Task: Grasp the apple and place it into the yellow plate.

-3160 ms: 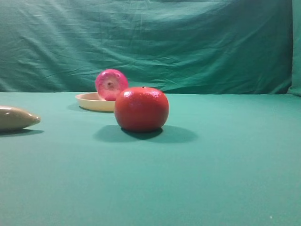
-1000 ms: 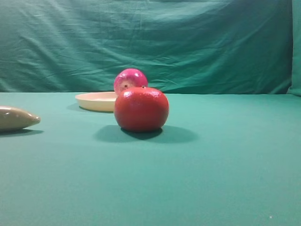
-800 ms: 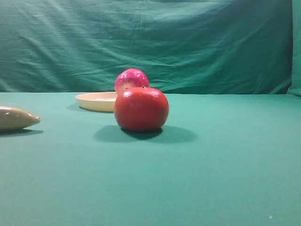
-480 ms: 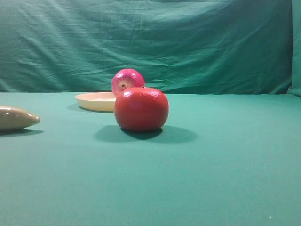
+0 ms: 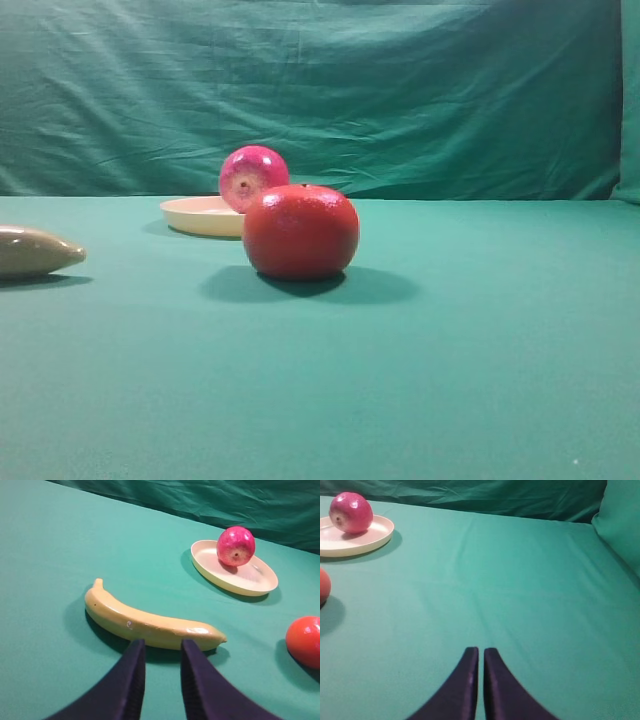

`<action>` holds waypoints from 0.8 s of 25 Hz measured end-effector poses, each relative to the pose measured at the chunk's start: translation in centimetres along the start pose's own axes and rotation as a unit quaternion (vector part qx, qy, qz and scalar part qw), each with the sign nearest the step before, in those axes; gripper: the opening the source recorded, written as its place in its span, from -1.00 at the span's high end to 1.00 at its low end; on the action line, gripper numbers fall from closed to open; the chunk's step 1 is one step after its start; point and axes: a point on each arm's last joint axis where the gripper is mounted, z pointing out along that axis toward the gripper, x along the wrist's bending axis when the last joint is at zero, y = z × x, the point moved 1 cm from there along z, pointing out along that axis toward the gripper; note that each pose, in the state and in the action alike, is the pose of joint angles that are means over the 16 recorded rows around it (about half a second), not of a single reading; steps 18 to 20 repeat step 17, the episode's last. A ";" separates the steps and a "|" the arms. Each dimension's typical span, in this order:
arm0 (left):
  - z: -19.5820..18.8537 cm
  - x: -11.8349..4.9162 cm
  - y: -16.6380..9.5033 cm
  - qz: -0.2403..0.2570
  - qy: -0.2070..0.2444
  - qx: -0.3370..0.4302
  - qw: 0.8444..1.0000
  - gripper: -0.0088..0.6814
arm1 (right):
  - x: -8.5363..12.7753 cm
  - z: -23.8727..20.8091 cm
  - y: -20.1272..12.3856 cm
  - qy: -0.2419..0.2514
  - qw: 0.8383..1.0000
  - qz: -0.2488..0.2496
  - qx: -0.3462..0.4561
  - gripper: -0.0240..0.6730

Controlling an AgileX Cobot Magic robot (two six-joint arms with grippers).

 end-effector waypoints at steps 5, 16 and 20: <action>0.0 0.0 0.0 0.000 0.000 0.000 1.000 0.52 | 0.0 0.0 0.0 0.000 1.000 0.000 0.000 0.93; 0.0 0.0 0.0 0.000 0.000 0.000 1.000 0.52 | 0.0 0.0 0.0 0.000 1.000 0.001 0.000 0.93; 0.0 0.0 0.0 0.000 0.000 0.000 1.000 0.52 | 0.0 0.0 0.0 0.000 1.000 0.001 0.000 0.93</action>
